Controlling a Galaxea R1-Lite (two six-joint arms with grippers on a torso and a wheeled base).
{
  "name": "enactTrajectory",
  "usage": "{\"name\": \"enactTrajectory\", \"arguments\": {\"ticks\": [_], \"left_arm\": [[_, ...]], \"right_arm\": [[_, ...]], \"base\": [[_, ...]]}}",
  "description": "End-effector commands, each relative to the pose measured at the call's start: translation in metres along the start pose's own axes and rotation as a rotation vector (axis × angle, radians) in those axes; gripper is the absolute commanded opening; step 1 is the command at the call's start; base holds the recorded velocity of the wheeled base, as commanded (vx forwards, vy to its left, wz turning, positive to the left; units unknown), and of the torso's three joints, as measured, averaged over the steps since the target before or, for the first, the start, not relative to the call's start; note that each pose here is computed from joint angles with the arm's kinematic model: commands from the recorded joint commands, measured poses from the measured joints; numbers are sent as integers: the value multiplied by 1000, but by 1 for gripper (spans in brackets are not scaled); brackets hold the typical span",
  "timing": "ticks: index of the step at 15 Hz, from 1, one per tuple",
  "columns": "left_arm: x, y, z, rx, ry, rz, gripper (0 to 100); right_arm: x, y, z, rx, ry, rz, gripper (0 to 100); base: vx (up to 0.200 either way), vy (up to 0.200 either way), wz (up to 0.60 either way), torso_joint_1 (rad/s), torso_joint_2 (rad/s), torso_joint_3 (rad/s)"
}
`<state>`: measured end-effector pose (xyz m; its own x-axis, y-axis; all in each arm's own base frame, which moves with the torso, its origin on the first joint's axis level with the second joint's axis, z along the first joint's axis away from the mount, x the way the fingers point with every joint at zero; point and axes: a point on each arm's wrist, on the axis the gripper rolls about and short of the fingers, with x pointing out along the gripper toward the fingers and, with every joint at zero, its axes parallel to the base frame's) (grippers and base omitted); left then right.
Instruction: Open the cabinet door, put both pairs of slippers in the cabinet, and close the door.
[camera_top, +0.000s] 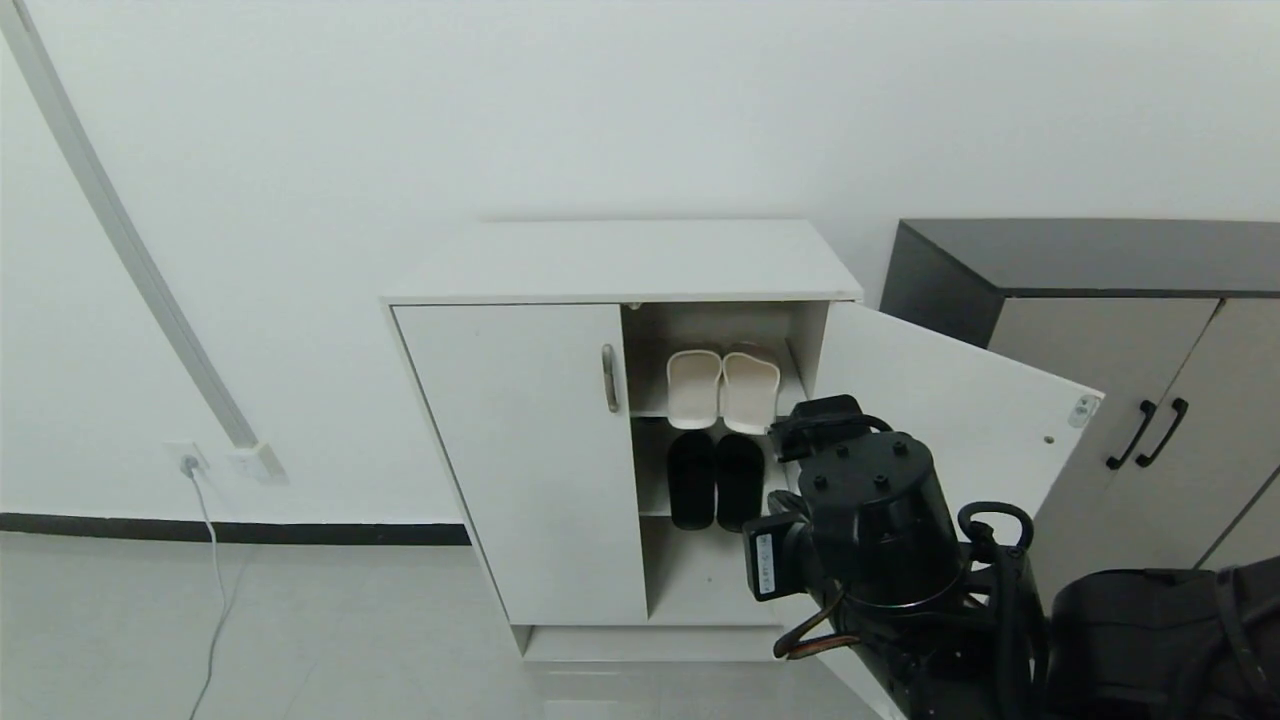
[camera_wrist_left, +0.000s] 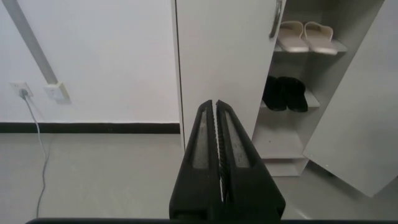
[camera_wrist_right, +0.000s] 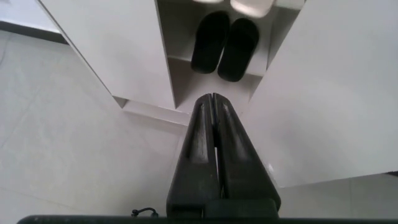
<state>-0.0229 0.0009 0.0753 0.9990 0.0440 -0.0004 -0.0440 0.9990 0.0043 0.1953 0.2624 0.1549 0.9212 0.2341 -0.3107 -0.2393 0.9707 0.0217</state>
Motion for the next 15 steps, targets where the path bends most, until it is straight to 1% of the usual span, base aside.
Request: {"name": "enactTrajectory", "arguments": {"ticks": [1, 7, 15], "left_arm": [[0, 0, 0, 0, 1, 2, 0], [0, 0, 0, 0, 1, 0, 0], [0, 0, 0, 0, 1, 0, 0]], "right_arm": [[1, 0, -2, -2, 4, -2, 0], [-1, -1, 1, 2, -3, -6, 0], [1, -3, 0, 5, -1, -14, 0]], "base": [[0, 0, 0, 188, -510, -320], [0, 0, 0, 213, -521, -315], [0, 0, 0, 253, -576, -328]]}}
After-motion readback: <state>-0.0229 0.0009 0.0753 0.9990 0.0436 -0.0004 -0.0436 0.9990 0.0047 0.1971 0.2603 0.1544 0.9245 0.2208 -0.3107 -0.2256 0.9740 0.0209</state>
